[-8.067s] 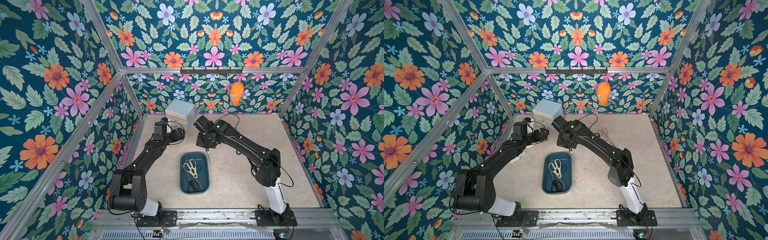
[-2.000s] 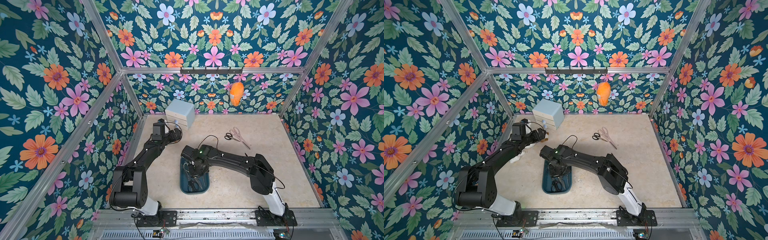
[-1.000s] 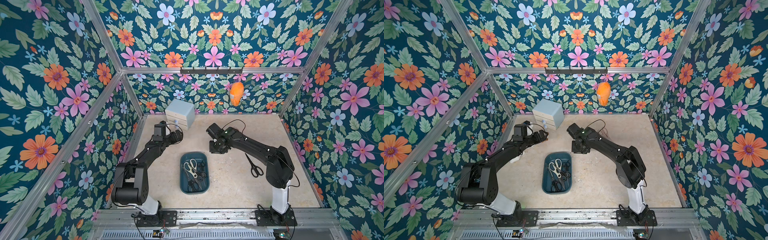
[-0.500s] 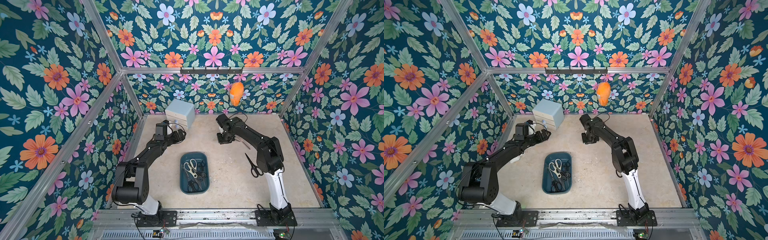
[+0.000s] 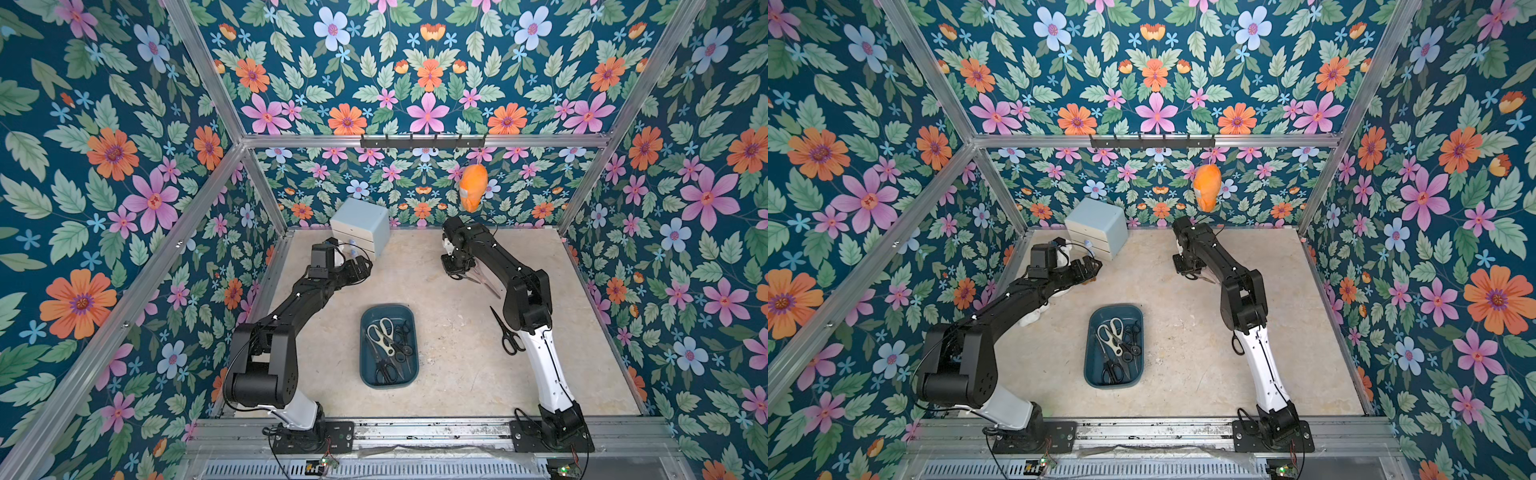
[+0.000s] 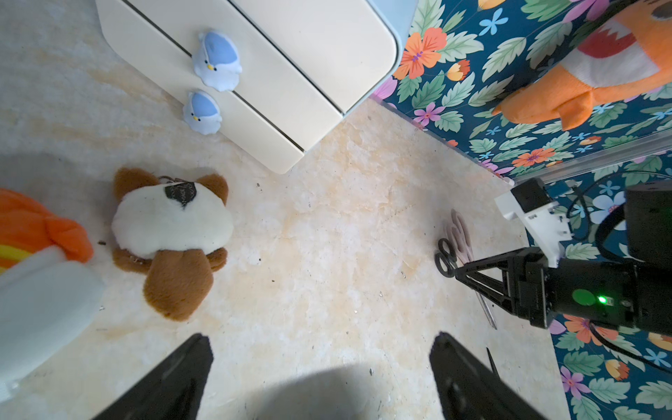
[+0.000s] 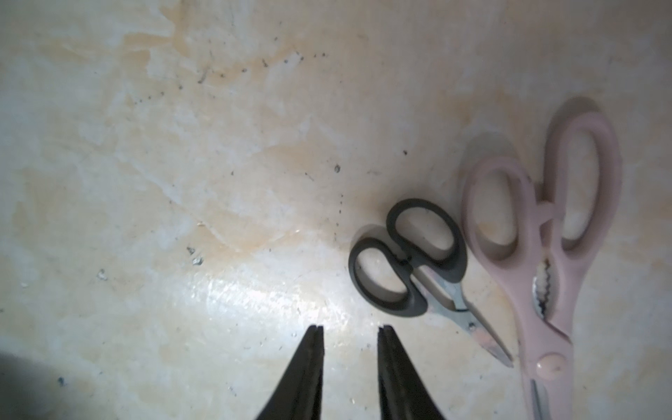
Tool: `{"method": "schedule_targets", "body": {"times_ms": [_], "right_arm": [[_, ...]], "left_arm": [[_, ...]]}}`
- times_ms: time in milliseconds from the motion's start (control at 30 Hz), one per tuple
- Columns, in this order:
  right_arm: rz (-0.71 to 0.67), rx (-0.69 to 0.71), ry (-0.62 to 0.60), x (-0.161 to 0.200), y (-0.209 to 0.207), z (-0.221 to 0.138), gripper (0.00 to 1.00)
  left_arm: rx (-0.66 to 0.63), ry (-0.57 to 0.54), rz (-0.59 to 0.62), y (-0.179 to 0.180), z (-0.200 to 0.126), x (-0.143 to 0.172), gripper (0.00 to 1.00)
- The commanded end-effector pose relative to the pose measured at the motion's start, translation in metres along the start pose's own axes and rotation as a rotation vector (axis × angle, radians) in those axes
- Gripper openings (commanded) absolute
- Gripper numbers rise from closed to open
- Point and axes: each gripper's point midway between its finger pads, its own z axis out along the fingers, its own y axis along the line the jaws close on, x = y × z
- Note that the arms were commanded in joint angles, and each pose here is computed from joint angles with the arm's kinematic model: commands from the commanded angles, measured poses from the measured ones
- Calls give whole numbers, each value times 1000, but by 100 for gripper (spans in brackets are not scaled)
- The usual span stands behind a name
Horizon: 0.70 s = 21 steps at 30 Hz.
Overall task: Put the scissors into the storage box
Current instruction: Pick up the scissors from the center of the board.
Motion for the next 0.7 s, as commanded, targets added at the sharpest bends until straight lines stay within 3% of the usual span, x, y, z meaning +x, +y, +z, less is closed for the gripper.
{"method": "schedule_targets", "body": {"times_ms": [0,667], "right_arm": [[-37,24,24,2,-6,3,28],[-74,23,114,23,-14,38,24]], "left_arm": [[0,-7,3,-1,-2,-2,99],[-16,-6,2,3,0,0,99]]}}
